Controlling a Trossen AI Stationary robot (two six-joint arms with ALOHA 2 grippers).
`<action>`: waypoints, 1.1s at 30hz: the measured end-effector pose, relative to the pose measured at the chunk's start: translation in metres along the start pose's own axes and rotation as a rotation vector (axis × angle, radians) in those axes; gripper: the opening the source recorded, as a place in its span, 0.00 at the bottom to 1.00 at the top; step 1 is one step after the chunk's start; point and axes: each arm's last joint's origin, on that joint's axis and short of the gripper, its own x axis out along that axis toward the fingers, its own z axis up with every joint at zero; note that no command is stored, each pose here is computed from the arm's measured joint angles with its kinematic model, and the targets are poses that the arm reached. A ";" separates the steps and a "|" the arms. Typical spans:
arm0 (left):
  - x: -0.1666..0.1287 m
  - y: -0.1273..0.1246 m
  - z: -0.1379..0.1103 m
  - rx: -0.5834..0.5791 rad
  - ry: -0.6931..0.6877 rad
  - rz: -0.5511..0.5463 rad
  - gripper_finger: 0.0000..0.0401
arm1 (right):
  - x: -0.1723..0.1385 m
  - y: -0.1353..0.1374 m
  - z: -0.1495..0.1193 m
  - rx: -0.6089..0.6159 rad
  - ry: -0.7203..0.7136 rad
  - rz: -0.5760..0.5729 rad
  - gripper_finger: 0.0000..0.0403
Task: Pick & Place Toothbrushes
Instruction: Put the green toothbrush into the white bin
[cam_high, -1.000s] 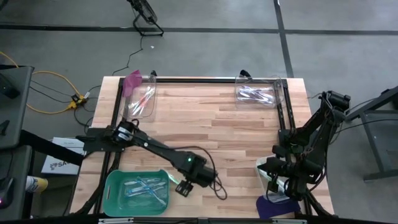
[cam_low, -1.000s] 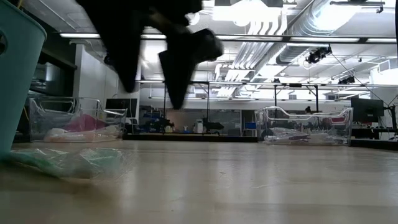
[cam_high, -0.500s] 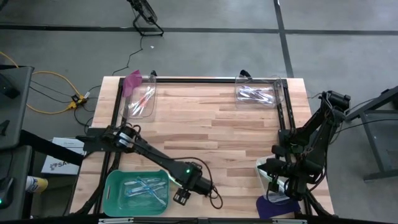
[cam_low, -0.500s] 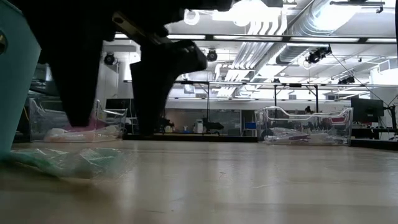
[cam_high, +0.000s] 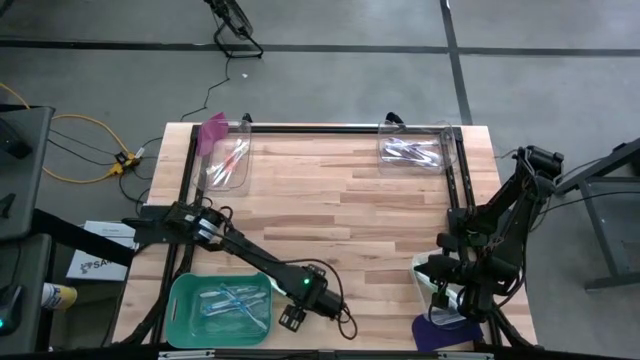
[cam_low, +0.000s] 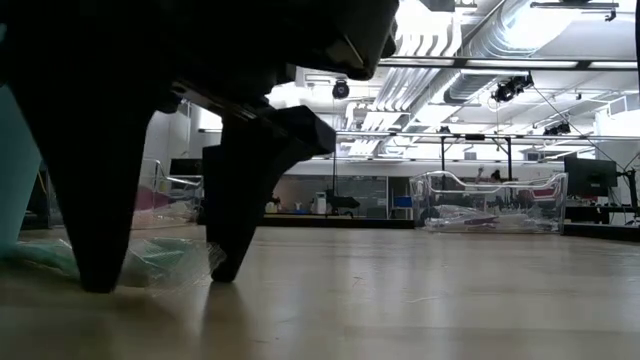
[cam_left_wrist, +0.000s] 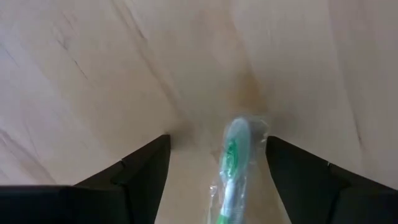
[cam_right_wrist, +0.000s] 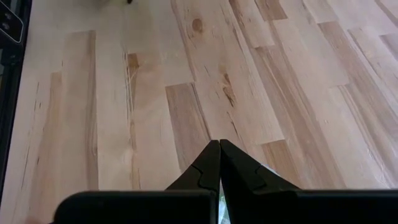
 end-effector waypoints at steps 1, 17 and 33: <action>0.000 0.000 0.000 0.008 0.004 0.002 0.64 | 0.000 0.000 0.000 0.001 0.001 0.000 0.01; 0.000 0.007 0.000 0.169 0.009 0.019 0.04 | 0.000 0.000 0.000 0.003 0.001 0.001 0.01; -0.046 0.061 0.000 0.281 -0.081 0.320 0.02 | 0.000 0.001 -0.001 0.014 0.021 0.013 0.01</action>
